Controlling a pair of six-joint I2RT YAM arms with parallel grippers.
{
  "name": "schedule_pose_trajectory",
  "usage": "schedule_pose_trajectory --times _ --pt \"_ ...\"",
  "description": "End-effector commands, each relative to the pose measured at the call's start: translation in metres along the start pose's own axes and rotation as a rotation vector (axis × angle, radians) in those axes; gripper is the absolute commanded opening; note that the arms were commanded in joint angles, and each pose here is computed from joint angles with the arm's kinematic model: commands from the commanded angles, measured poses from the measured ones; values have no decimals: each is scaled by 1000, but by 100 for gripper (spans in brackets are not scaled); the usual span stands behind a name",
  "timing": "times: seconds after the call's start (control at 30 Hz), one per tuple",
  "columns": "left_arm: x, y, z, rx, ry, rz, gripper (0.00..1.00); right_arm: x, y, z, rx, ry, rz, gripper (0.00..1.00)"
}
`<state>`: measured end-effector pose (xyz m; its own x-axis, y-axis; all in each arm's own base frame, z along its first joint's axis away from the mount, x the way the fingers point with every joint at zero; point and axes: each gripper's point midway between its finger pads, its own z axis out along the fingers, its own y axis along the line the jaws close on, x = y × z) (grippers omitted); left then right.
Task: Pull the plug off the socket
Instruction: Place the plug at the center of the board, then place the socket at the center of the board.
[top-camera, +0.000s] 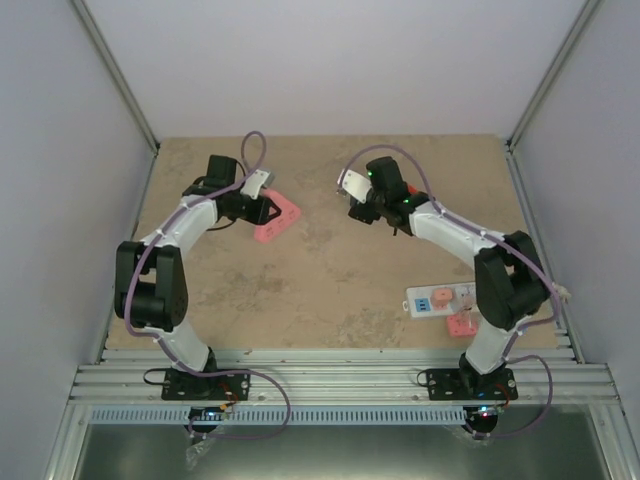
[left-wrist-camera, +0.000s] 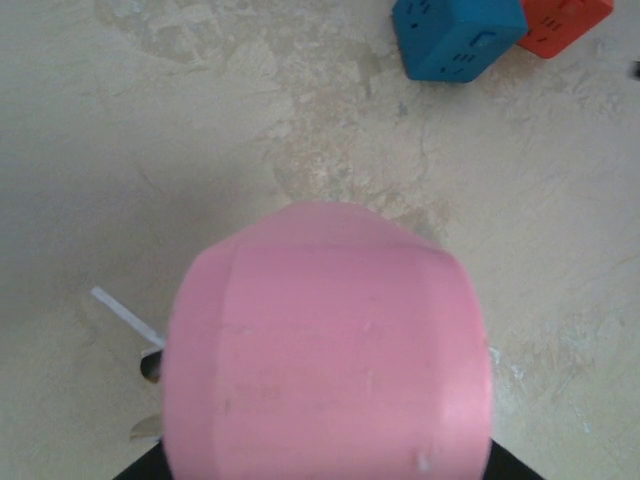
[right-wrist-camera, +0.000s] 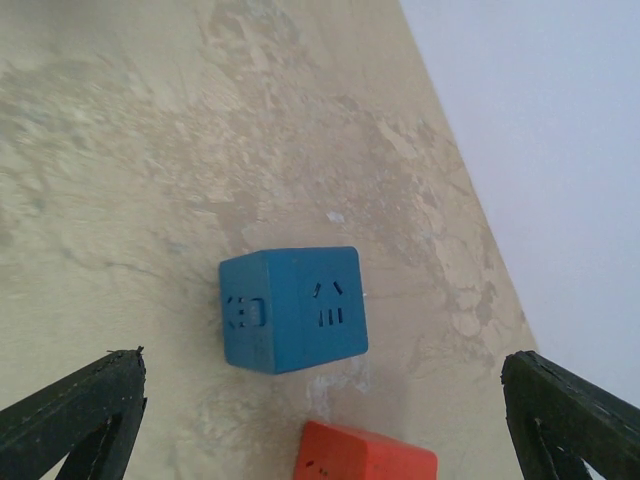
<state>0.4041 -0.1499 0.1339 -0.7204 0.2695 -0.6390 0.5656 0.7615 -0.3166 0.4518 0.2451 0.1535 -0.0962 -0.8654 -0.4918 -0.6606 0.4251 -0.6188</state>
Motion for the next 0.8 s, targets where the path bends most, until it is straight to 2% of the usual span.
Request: schedule_pose_trajectory --times 0.0,0.23,0.33,0.57,0.77 --pt "-14 19 -11 -42 -37 -21 0 -3 11 -31 -69 -50 40 98" --pt "-30 53 -34 -64 -81 -102 0 7 26 -63 -109 -105 49 98" --pt "-28 93 -49 -120 -121 -198 0 9 32 -70 -124 -139 56 98" --pt "-24 163 -73 -198 -224 -416 0 14 38 -67 -122 -151 51 98" --pt "-18 198 -73 -204 -264 -509 0 19 40 -67 -119 -153 48 98"
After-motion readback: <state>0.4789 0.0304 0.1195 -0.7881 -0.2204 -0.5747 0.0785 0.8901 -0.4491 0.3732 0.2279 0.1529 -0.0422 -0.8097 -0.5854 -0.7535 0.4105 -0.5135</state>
